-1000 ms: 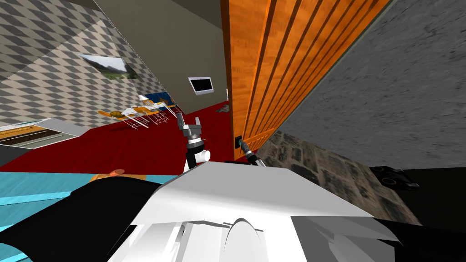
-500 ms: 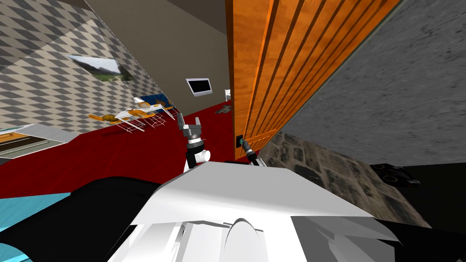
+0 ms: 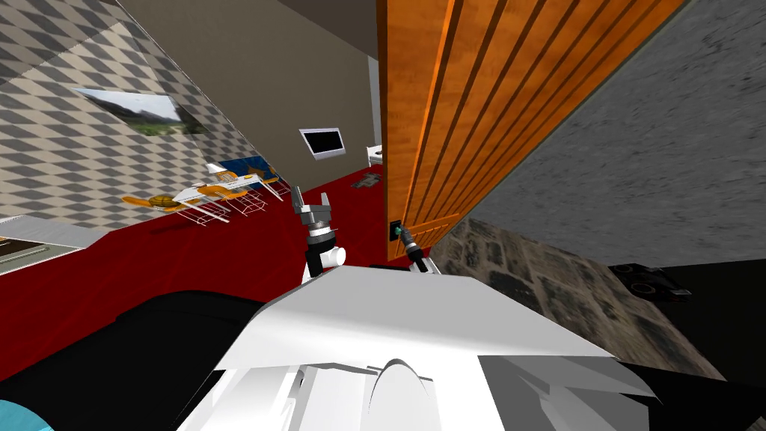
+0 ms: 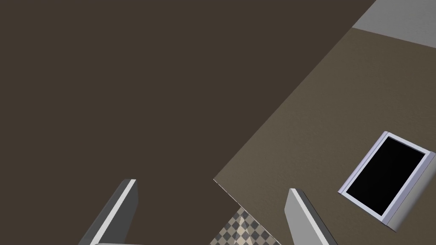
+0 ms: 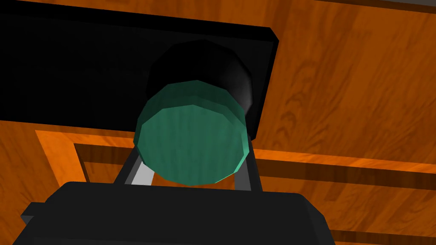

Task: Push the door open

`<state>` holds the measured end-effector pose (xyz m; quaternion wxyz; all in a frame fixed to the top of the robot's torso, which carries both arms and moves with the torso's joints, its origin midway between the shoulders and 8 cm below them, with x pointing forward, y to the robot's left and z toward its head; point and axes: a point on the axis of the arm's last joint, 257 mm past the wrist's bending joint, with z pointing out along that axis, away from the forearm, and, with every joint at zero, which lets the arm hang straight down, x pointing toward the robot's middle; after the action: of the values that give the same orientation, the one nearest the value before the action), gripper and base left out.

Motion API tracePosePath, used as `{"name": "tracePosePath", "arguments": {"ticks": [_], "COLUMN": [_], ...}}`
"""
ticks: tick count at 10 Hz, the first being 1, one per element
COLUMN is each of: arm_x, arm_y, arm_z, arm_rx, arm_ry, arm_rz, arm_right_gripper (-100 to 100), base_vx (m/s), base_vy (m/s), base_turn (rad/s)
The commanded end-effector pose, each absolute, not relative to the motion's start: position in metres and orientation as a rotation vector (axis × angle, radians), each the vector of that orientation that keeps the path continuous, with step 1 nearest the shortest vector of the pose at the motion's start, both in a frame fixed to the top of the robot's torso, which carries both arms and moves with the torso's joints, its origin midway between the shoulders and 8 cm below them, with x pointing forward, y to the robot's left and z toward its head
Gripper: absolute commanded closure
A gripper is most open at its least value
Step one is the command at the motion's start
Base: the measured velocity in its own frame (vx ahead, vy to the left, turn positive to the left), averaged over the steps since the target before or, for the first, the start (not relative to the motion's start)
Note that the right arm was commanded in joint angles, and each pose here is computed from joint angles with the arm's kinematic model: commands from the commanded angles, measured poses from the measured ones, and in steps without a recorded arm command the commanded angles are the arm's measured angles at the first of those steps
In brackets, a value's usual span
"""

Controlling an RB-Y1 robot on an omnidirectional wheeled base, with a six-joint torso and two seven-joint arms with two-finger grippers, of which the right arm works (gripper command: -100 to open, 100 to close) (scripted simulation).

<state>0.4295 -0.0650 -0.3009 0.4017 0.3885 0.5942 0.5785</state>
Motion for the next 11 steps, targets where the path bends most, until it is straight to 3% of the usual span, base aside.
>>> {"name": "tracePosePath", "arguments": {"ticks": [1, 11], "arm_x": [0.439, 0.459], "arm_y": [-0.074, -0.123], "arm_z": [-0.298, -0.302], "arm_rx": [1.000, 1.044], "arm_ry": [1.475, 1.426], "arm_rz": [1.448, 1.354], "arm_right_gripper": [100, 100], "base_vx": [0.118, 0.101], "base_vy": [0.170, 0.135], "base_turn": [-0.091, -0.068]}}
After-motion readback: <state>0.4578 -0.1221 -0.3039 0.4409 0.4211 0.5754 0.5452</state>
